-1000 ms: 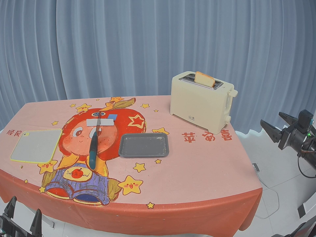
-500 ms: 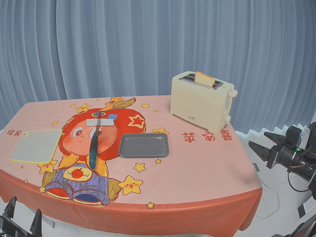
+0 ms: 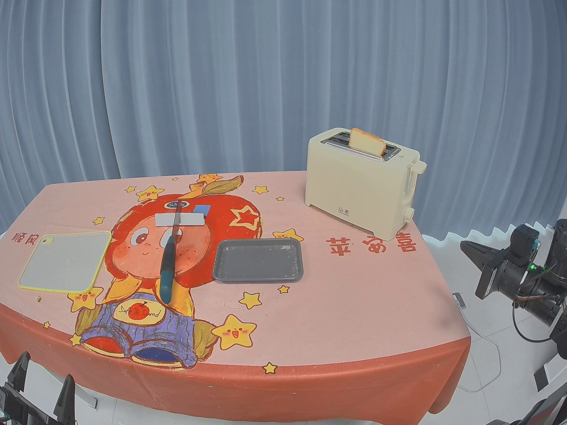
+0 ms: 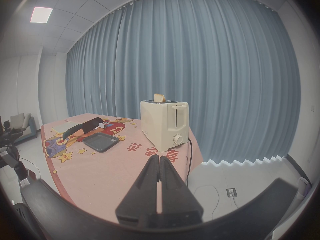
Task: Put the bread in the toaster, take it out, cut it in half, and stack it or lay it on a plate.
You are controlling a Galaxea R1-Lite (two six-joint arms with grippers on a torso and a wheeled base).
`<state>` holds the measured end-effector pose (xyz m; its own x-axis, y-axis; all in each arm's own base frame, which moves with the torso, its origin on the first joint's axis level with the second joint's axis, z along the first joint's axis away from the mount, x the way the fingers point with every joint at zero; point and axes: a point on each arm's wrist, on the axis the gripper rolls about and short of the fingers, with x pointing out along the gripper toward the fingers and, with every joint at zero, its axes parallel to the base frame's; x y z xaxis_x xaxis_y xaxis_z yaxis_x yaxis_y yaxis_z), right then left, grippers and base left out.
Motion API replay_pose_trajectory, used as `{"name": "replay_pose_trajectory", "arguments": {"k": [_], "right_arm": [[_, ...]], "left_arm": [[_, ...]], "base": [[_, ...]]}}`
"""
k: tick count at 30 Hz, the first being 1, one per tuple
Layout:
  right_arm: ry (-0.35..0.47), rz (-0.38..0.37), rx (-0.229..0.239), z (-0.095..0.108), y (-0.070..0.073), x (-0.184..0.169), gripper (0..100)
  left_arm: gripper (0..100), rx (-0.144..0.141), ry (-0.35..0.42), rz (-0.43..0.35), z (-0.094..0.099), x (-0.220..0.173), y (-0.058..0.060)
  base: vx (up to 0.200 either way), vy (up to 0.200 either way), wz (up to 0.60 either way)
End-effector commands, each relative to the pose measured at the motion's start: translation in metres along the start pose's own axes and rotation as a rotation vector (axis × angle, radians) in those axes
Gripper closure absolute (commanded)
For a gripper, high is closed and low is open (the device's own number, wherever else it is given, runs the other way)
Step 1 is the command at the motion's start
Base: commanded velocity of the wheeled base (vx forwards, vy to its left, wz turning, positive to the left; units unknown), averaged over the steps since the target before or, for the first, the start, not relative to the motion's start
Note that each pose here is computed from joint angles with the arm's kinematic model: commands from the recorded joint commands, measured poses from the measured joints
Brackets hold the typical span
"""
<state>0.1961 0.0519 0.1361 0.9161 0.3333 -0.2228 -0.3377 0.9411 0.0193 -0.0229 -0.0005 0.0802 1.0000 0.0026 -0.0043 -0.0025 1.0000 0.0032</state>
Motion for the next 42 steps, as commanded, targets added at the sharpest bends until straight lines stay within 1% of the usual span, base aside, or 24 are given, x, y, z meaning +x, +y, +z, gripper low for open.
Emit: {"name": "replay_pose_trajectory", "arguments": {"k": [1, 4, 7, 9, 16, 20, 23, 24, 26, 30, 32, 35, 38, 40, 42], "right_arm": [[-0.002, -0.001, -0.002, 0.001, 0.0, 0.001, 100], [-0.005, 0.0, -0.002, 0.002, -0.001, 0.004, 100], [0.016, -0.003, 0.002, -0.001, -0.002, 0.009, 100], [0.016, -0.006, 0.006, -0.001, -0.002, 0.011, 100], [0.021, -0.043, 0.022, 0.0, -0.012, 0.019, 100], [0.011, -0.041, 0.019, 0.003, -0.012, 0.021, 100], [-0.01, -0.034, 0.018, 0.009, -0.012, 0.023, 100], [-0.036, -0.034, 0.016, 0.016, -0.014, 0.027, 100], [-0.058, -0.034, 0.014, 0.024, -0.015, 0.035, 100], [-0.079, -0.035, 0.011, 0.033, -0.017, 0.047, 100], [-0.071, -0.037, 0.009, 0.032, -0.018, 0.051, 100], [-0.051, -0.061, 0.013, 0.025, -0.026, 0.06, 100], [-0.059, -0.071, 0.019, 0.028, -0.035, 0.07, 100], [-0.071, -0.077, 0.021, 0.031, -0.037, 0.074, 100], [-0.067, -0.073, 0.024, 0.031, -0.036, 0.077, 100]], "left_arm": [[0, 0.0, 0.002, 0.001, -0.005, 0.0, 0.0], [0, 0.0, 0.002, 0.001, -0.005, 0.0, 0.0], [0, 0.0, 0.002, 0.001, -0.005, 0.0, 0.0], [0, 0.0, 0.002, 0.001, -0.005, 0.0, 0.0], [0, 0.0, 0.002, 0.001, -0.005, 0.0, 0.0], [0, 0.0, 0.002, 0.001, -0.005, 0.0, 0.0], [0, 0.0, 0.002, 0.001, -0.005, 0.0, 0.0], [0, 0.0, 0.002, 0.001, -0.005, 0.0, 0.0], [0, 0.0, 0.002, 0.001, -0.005, 0.0, 0.0], [0, 0.0, 0.002, 0.001, -0.005, 0.0, 0.0], [0, 0.0, 0.002, 0.001, -0.005, 0.0, 0.0], [0, 0.0, 0.002, 0.001, -0.005, 0.0, 0.0], [0, 0.0, 0.002, 0.001, -0.005, 0.0, 0.0], [0, 0.0, 0.002, 0.001, -0.005, 0.0, 0.0], [0, 0.0, 0.002, 0.002, -0.005, 0.0, 0.0]], "base": [[0.0, 0.0, 0.0], [0.0, 0.0, 0.0], [0.0, 0.0, 0.0], [0.0, 0.0, 0.0], [0.0, 0.0, 0.0], [0.0, 0.0, 0.0], [0.0, 0.0, 0.0], [0.0, 0.0, 0.0], [0.0, 0.0, 0.0], [0.0, 0.0, 0.0], [0.0, 0.0, 0.0], [0.0, 0.0, 0.0], [0.0, 0.0, 0.0], [0.0, 0.0, 0.0], [0.0, 0.0, 0.0]]}}
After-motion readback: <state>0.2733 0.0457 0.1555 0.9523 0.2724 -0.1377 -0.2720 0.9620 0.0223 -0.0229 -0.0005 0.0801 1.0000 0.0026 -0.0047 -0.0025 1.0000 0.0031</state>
